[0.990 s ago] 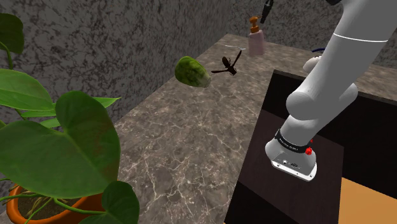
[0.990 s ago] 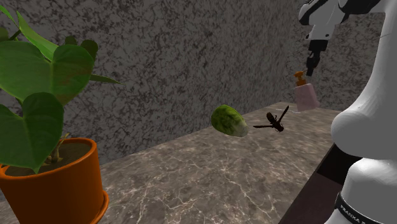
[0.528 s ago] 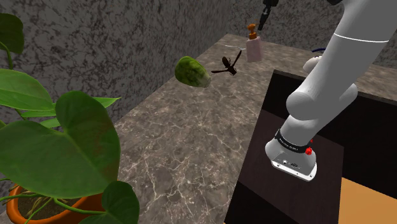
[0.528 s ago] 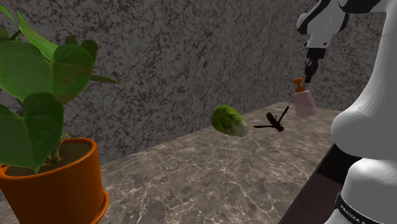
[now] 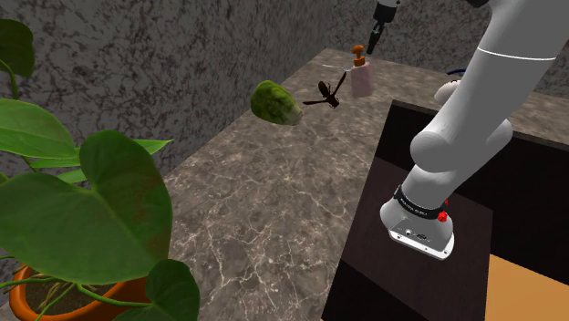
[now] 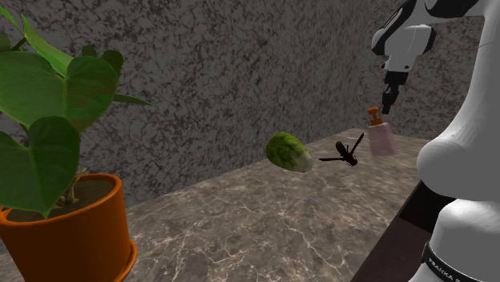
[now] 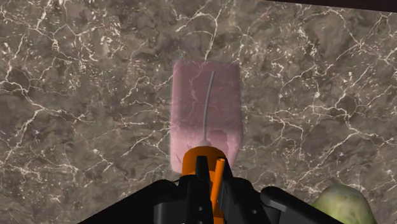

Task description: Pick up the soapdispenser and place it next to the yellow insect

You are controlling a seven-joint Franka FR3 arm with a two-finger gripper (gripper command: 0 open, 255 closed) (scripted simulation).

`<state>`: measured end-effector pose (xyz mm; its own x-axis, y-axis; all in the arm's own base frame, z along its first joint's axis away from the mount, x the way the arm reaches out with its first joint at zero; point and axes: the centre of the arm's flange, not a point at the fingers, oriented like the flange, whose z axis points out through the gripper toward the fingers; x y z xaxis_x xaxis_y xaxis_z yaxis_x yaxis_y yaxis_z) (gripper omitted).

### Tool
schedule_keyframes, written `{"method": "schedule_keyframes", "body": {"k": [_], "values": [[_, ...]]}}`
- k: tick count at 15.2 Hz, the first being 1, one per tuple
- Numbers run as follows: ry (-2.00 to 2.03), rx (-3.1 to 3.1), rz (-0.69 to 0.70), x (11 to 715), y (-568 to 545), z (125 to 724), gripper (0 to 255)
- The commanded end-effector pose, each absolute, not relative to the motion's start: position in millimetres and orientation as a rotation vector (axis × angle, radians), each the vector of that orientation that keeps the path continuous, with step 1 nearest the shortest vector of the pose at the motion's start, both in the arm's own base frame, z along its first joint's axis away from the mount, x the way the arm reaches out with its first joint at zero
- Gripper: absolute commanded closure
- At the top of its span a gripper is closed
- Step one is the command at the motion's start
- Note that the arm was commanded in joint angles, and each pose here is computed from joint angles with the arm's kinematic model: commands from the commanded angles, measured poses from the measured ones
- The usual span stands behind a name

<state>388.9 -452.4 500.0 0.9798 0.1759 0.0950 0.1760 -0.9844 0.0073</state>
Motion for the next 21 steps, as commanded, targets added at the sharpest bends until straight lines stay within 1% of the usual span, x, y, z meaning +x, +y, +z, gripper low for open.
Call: {"method": "schedule_keyframes", "body": {"k": [1, 13, 21], "values": [[-0.278, -3.125, -0.15, 387, -452, 489, 255], [-0.278, -3.125, -0.15, 387, -452, 424, 255], [-0.278, -3.125, -0.15, 387, -452, 424, 255]]}}
